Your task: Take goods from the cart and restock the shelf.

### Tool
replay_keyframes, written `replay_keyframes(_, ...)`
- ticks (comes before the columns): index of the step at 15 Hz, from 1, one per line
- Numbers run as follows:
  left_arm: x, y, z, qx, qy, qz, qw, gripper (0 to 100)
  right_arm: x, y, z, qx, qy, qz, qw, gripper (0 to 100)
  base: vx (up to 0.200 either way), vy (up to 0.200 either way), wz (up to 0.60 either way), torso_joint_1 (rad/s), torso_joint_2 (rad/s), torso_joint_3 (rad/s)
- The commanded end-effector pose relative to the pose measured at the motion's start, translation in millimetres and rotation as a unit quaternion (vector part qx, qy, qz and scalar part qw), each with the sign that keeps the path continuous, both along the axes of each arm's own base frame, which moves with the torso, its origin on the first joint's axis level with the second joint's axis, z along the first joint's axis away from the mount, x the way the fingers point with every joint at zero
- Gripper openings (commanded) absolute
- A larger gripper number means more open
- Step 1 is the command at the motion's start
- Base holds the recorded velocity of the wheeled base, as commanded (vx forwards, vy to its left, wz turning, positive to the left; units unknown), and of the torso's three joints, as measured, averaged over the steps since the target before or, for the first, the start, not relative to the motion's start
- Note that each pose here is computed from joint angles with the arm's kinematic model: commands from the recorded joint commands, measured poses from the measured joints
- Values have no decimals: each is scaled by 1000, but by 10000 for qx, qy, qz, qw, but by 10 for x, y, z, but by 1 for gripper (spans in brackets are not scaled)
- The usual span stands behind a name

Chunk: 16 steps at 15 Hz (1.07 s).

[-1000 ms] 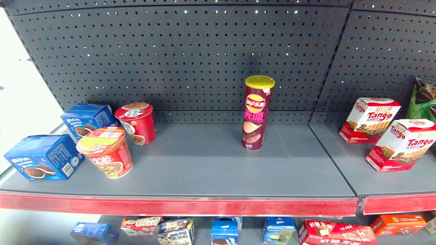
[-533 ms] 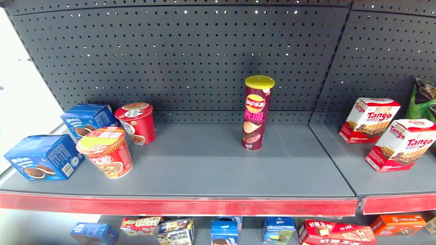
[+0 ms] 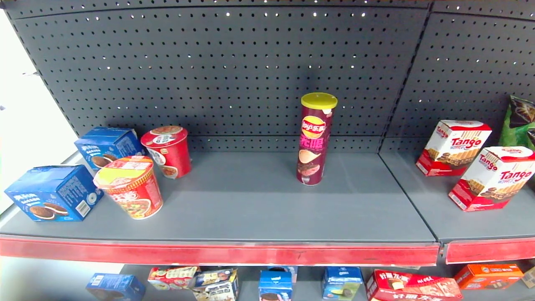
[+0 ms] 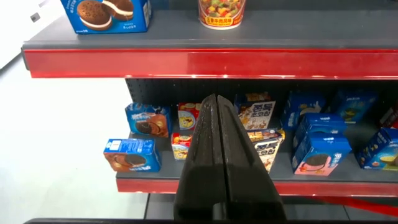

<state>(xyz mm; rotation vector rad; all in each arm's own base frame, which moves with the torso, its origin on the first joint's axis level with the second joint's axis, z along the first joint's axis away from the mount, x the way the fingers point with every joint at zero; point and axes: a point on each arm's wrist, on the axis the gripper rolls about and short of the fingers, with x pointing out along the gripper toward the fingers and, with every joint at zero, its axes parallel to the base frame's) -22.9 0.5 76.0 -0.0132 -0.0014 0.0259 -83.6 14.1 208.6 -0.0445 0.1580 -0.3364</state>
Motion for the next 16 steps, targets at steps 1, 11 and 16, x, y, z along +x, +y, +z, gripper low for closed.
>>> replay_keyframes(1,0,-1,-1,35,0,-22,10000,0,-23,8,-16,-14,-44,-29,10000,100,0,0,0,0,0,0)
replay_keyframes(11,-42,-10,80,-21,114,-252,9996,0,12,-5,15,-30,-16,-111,9999,100,0,0,0,0,0,0)
replay_keyframes(16,-38,-11,69,-6,129,-275,9995,0,-1,-3,35,-39,-61,-119,9999,100,0,0,0,0,0,0)
